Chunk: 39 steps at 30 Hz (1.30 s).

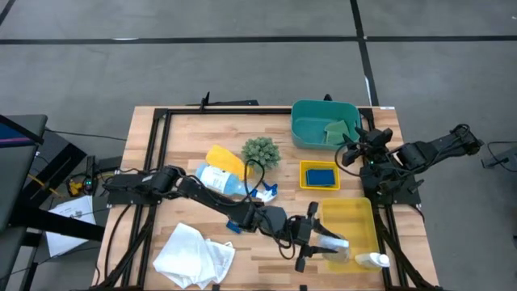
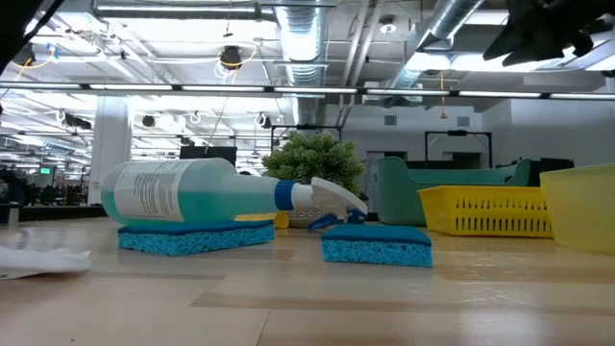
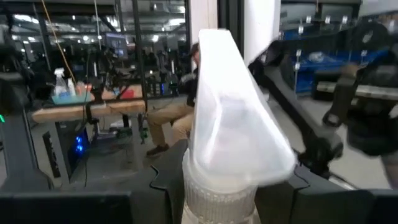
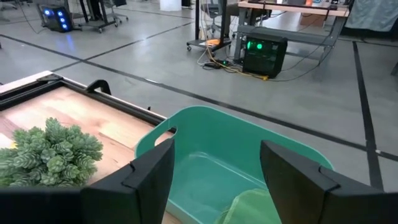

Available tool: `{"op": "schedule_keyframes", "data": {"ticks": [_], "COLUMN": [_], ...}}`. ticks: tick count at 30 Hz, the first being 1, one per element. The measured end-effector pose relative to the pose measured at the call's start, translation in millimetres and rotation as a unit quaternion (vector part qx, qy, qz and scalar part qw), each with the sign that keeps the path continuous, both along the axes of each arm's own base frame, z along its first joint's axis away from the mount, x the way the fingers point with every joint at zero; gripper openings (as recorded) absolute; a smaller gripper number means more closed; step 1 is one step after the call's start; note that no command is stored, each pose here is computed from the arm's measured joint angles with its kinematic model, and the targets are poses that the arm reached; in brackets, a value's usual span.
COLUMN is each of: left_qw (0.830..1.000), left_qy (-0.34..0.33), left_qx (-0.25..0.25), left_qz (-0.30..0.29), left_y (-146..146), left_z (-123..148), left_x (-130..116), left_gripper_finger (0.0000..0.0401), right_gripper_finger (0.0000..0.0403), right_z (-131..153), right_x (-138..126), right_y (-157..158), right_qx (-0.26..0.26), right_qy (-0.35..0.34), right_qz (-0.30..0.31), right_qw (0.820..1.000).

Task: Pick & Place Kitchen Items
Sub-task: Put the transparent bottle into the bottom yellow bin

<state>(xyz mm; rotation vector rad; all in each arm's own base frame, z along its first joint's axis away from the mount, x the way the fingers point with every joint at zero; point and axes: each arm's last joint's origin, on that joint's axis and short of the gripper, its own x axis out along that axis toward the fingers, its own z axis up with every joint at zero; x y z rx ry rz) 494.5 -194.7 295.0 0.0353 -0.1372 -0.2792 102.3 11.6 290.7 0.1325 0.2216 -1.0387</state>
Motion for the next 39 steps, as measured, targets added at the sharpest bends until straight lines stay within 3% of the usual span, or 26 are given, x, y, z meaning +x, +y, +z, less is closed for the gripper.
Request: {"op": "schedule_keyframes", "data": {"ticks": [18, 31, 39], "left_qw": [1.000, 1.000, 1.000], "left_qy": [0.005, 0.012, 0.019], "left_qx": [-0.010, -0.007, -0.007], "left_qz": [0.009, 0.012, 0.014], "left_y": [-3, 0, -2], "left_z": [-34, -37, -60], "left_x": [35, 37, 42], "left_gripper_finger": [0.0131, 0.0131, 0.0131], "right_gripper_finger": [0.0228, 0.0228, 0.0228], "right_z": [0, 0, 1], "right_x": [0, 1, 1], "right_y": [0, 0, 0], "right_qx": [0.001, 0.003, 0.003], "right_qy": [-0.002, -0.006, -0.008], "right_qz": [0.000, 0.000, 0.000], "right_qw": [1.000, 1.000, 1.000]}}
